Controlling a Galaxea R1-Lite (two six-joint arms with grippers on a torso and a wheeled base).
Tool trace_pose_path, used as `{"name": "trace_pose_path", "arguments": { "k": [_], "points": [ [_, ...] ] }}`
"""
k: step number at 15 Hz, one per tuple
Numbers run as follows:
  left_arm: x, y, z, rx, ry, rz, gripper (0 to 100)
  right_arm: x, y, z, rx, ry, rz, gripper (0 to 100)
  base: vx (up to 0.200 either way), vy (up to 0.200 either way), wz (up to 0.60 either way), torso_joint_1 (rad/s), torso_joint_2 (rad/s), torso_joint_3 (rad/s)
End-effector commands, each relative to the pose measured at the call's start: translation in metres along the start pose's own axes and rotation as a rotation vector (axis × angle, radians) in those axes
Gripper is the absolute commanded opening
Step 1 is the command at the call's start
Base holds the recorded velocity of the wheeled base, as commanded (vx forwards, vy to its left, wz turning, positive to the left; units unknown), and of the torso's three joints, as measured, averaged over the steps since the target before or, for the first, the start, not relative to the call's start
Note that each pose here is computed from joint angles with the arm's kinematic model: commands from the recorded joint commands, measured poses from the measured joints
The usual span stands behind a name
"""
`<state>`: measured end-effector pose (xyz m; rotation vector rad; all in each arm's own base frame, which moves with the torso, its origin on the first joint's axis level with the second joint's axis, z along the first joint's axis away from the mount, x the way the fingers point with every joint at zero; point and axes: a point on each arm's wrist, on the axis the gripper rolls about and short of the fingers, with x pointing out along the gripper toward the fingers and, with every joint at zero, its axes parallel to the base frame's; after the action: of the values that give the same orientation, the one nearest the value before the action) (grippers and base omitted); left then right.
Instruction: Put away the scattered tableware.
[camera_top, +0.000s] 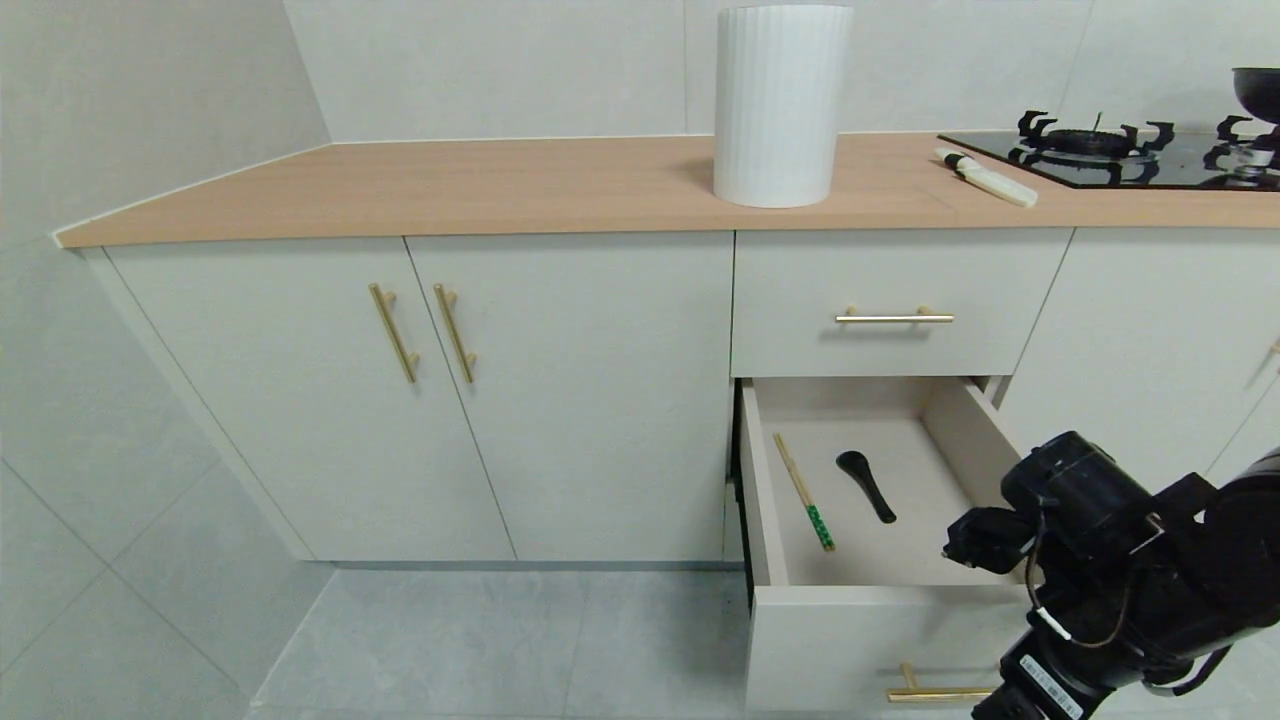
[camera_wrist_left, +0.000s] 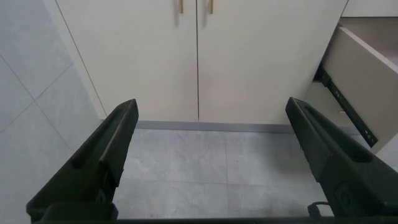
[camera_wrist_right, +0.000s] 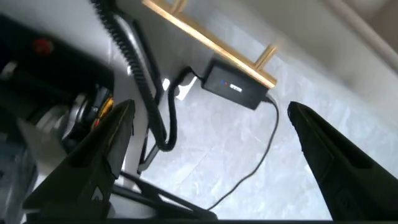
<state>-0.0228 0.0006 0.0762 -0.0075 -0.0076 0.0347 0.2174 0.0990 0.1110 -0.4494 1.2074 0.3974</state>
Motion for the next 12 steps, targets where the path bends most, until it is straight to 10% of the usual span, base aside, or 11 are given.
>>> {"name": "trace_pose_path", "arguments": {
  "k": [1, 12],
  "points": [
    [0.0, 0.0, 0.0, 0.0, 0.0, 0.001, 100, 0.015, 0.0, 0.009, 0.032, 0.045, -0.011, 100, 0.0, 0.0, 0.0, 0.0, 0.0, 0.0],
    [0.0, 0.0, 0.0, 0.0, 0.0, 0.001, 100, 0.026, -0.006, 0.048, 0.31, -0.032, -0.036, 100, 0.0, 0.0, 0.0, 0.0, 0.0, 0.0]
  ]
}}
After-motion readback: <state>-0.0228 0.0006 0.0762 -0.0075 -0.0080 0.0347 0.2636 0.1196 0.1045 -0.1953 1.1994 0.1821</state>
